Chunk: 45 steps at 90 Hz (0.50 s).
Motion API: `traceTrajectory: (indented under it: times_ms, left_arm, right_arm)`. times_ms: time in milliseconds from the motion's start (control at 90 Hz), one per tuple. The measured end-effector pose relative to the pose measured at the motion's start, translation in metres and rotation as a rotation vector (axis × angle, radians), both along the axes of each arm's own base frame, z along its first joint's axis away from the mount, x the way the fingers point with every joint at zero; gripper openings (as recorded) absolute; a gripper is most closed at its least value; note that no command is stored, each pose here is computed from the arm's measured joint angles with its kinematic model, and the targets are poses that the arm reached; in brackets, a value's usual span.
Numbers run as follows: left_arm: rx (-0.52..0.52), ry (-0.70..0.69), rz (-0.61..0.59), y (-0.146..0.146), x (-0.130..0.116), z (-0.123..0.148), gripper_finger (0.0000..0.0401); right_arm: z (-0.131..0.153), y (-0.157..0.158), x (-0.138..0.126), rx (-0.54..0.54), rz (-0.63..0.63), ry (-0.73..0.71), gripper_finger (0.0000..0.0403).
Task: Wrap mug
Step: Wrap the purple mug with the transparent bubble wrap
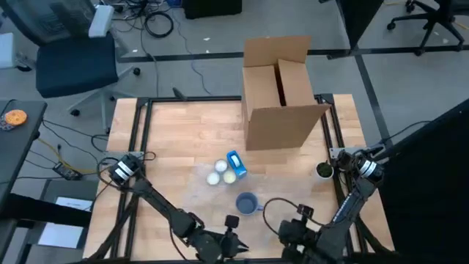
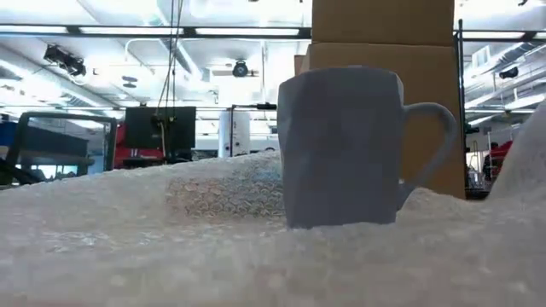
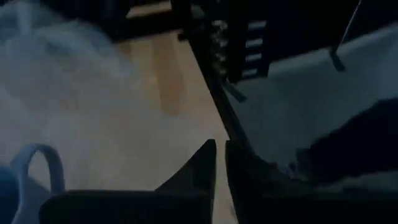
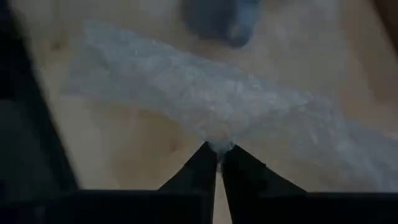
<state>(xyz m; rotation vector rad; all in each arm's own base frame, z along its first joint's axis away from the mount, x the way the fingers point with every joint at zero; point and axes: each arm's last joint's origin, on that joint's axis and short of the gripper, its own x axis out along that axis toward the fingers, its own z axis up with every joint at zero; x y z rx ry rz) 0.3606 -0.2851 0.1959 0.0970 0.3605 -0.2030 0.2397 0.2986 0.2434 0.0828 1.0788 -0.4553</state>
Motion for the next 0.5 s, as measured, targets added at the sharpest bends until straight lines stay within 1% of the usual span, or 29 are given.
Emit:
traceTrajectory:
  times_ms: [78, 156, 244, 344, 500]
  left_arm:
    - [-0.025, -0.039, 0.029, 0.004, 0.008, -0.002, 0.0064]
    - [-0.019, -0.050, 0.071, 0.009, 0.014, -0.009, 0.0096]
    - [0.012, -0.066, 0.129, 0.015, 0.021, -0.017, 0.0136]
    - [0.037, -0.111, 0.178, 0.021, 0.027, -0.017, 0.0177]
    - [0.104, -0.130, 0.198, 0.027, 0.032, -0.017, 0.0224]
  right_arm:
    - [0.000, -0.004, 0.005, -0.003, -0.017, 0.002, 0.0000]
    - [0.000, -0.007, 0.009, 0.000, -0.029, -0.001, 0.0000]
    - [0.000, -0.009, 0.011, -0.003, -0.030, 0.000, 0.0000]
    - [0.000, -0.009, 0.012, 0.000, -0.032, -0.004, 0.0000]
    - [0.000, -0.007, 0.011, 0.025, -0.028, 0.001, 0.0000]
